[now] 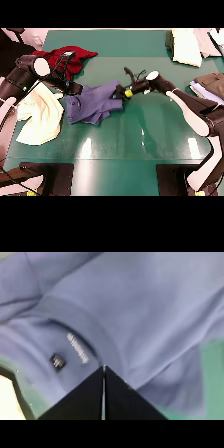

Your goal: Fold the shirts.

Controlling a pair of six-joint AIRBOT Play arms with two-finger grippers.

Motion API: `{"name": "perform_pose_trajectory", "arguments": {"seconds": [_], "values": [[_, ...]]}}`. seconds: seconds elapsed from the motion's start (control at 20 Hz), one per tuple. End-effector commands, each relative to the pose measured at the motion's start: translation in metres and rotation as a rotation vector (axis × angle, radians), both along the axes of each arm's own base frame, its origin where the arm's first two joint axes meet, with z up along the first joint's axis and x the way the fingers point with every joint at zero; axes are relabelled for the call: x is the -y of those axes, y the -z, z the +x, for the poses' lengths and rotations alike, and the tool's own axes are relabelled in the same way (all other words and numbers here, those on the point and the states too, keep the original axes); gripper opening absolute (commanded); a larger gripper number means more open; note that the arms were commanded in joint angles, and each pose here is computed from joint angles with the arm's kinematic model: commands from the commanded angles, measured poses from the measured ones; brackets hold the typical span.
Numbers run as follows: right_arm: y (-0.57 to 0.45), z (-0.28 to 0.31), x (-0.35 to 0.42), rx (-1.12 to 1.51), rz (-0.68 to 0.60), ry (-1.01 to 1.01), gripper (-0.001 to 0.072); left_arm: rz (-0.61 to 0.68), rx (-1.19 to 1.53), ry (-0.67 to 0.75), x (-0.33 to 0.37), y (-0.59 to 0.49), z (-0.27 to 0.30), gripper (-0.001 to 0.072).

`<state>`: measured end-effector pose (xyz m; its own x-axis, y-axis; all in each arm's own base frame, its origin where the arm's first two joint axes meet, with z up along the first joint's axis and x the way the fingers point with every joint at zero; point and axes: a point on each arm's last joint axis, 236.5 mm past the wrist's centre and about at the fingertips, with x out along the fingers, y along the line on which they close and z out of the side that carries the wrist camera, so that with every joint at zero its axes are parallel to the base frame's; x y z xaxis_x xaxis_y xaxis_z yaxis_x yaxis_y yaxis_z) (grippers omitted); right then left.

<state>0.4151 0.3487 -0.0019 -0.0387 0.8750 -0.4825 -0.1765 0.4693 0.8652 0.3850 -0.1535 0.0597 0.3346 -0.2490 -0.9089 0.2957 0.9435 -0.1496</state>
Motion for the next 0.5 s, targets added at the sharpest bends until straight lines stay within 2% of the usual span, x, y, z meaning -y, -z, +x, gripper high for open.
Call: {"name": "perform_pose_trajectory", "arguments": {"seconds": [0.0, 0.15, 0.25, 0.45], "values": [[-0.077, 0.043, 0.039, 0.099, 0.043, 0.088, 0.0021, -0.001, 0.002, -0.001, 0.0, 0.0, 0.0, 0.0021], [-0.144, 0.097, 0.146, 0.207, -0.013, 0.329, 0.0022, -0.001, 0.002, -0.001, 0.0, 0.0, 0.001, 0.0021], [-0.194, 0.122, 0.237, 0.254, -0.004, 0.534, 0.0021, -0.001, 0.002, -0.001, 0.0, 0.0, 0.0, 0.0021], [-0.267, 0.117, 0.434, 0.3, 0.005, 0.957, 0.0022, -0.002, 0.002, -0.001, 0.0, 0.0, 0.001, 0.002]]}}
